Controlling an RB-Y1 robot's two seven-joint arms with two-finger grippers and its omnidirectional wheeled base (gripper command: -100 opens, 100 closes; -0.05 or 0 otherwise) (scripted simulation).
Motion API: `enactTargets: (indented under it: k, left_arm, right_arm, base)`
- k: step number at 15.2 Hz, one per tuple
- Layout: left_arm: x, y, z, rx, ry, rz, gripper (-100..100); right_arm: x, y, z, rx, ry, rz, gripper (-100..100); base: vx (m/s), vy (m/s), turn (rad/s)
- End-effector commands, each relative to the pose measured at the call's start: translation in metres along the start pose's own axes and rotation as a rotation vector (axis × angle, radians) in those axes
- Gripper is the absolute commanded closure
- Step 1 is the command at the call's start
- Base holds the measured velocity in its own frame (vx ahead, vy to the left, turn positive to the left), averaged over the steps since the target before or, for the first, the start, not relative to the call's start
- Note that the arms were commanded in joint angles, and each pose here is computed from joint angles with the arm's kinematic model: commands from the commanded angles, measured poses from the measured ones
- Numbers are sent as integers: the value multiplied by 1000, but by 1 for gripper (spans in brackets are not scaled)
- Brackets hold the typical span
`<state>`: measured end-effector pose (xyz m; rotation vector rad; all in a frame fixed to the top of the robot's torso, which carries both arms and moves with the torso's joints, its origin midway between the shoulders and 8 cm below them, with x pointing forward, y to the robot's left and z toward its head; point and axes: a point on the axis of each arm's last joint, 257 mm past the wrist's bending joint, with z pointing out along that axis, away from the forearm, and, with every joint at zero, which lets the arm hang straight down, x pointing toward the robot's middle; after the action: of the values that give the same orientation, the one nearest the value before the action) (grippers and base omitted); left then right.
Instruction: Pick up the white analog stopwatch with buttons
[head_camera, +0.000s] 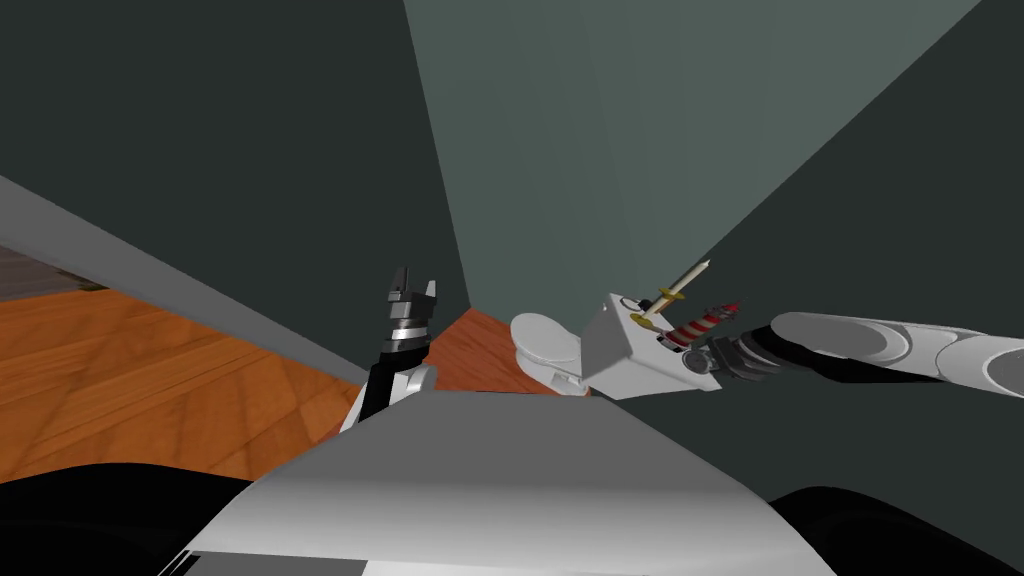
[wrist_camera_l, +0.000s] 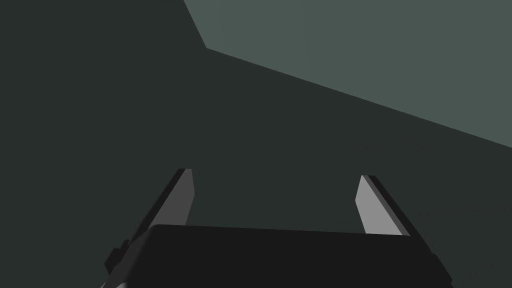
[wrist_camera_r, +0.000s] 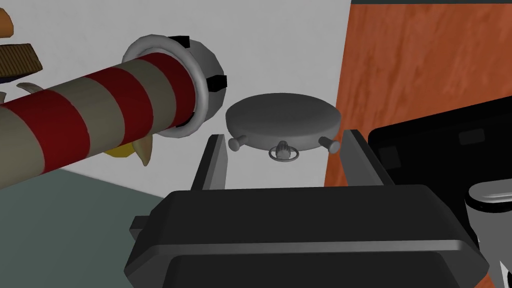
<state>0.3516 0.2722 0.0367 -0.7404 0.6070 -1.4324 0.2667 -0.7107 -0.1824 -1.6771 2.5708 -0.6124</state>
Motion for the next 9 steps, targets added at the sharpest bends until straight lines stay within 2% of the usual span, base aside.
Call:
enactTargets:
  k: [1, 2, 6, 9]
  left_arm:
    - [0, 0, 0, 0, 0, 0, 0]
    - [0, 0, 0, 0, 0, 0, 0]
    - [0, 0, 0, 0, 0, 0, 0]
    - [0, 0, 0, 0, 0, 0, 0]
  right_arm:
    - [17, -2, -1, 6, 21, 3, 100]
    - [14, -4, -2, 12, 2, 26, 100]
    - [48, -13, -7, 43, 32, 52, 100]
    - [46, -11, -6, 40, 31, 52, 100]
  base:
    - [-30, 37, 92]
    - [-36, 50, 116]
    - [-49, 80, 145]
    - [-10, 23, 11]
